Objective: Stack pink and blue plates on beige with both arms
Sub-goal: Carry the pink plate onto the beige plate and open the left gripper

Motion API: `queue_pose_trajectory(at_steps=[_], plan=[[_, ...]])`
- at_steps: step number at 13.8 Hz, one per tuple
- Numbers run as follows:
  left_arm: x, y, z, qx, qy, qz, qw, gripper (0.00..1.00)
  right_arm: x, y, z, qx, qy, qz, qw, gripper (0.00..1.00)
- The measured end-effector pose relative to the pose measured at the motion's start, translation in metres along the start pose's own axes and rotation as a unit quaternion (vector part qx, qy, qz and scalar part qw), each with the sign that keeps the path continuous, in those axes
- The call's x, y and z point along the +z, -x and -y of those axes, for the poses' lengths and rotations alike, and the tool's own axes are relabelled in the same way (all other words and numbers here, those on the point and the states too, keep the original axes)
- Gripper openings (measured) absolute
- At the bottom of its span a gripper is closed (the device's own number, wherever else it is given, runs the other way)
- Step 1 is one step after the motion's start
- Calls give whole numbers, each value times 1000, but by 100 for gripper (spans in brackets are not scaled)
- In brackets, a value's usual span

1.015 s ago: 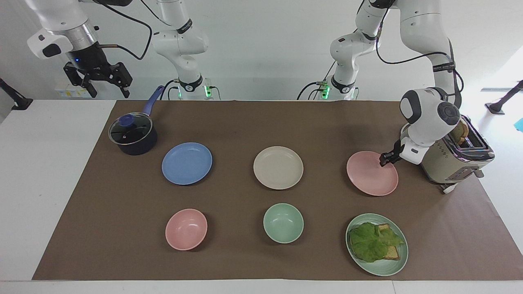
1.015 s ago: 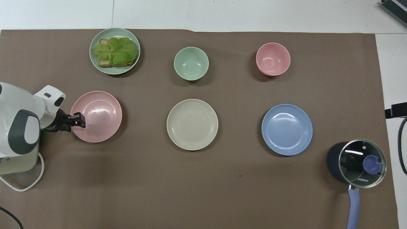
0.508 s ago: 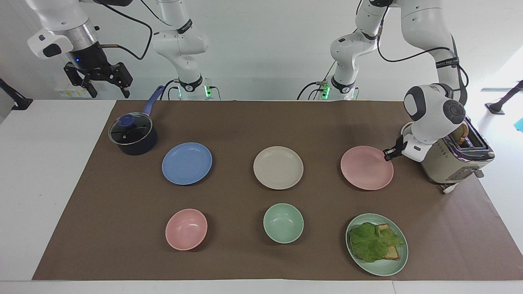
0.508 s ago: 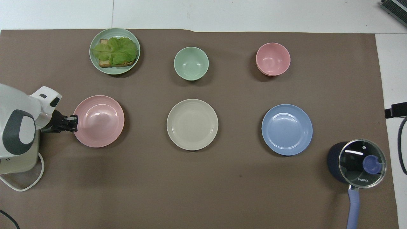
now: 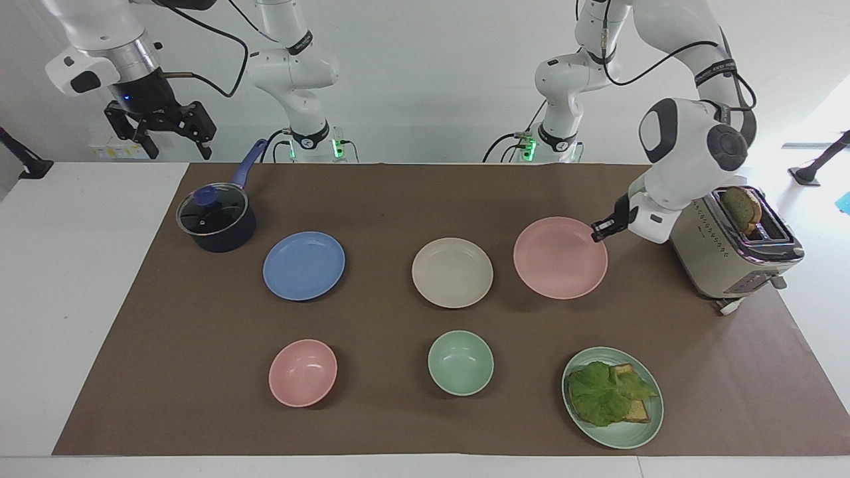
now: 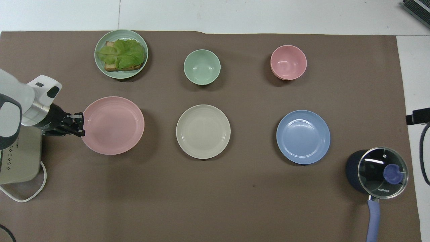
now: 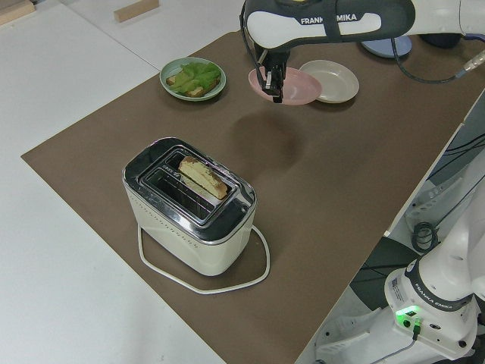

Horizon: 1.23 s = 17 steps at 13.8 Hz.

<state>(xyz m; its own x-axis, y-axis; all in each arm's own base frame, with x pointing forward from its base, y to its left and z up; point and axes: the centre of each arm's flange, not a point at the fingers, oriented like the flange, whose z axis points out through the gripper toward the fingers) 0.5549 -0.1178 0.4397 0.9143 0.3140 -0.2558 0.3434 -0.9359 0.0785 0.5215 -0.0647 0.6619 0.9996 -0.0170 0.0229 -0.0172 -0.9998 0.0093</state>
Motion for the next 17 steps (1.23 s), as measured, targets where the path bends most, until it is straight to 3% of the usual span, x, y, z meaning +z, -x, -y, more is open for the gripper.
queue_pose_trajectory(at_steps=[8,14,17], plan=[[54,81,-130,-66,62,-26,996,5,0,0,0,0,0,0,1000,100],[111,82,-131,-86,75,-30,993,5,0,0,3,-3,0,0,1000,100],[117,80,-128,-88,74,-30,993,5,0,0,3,-3,0,0,1000,100]])
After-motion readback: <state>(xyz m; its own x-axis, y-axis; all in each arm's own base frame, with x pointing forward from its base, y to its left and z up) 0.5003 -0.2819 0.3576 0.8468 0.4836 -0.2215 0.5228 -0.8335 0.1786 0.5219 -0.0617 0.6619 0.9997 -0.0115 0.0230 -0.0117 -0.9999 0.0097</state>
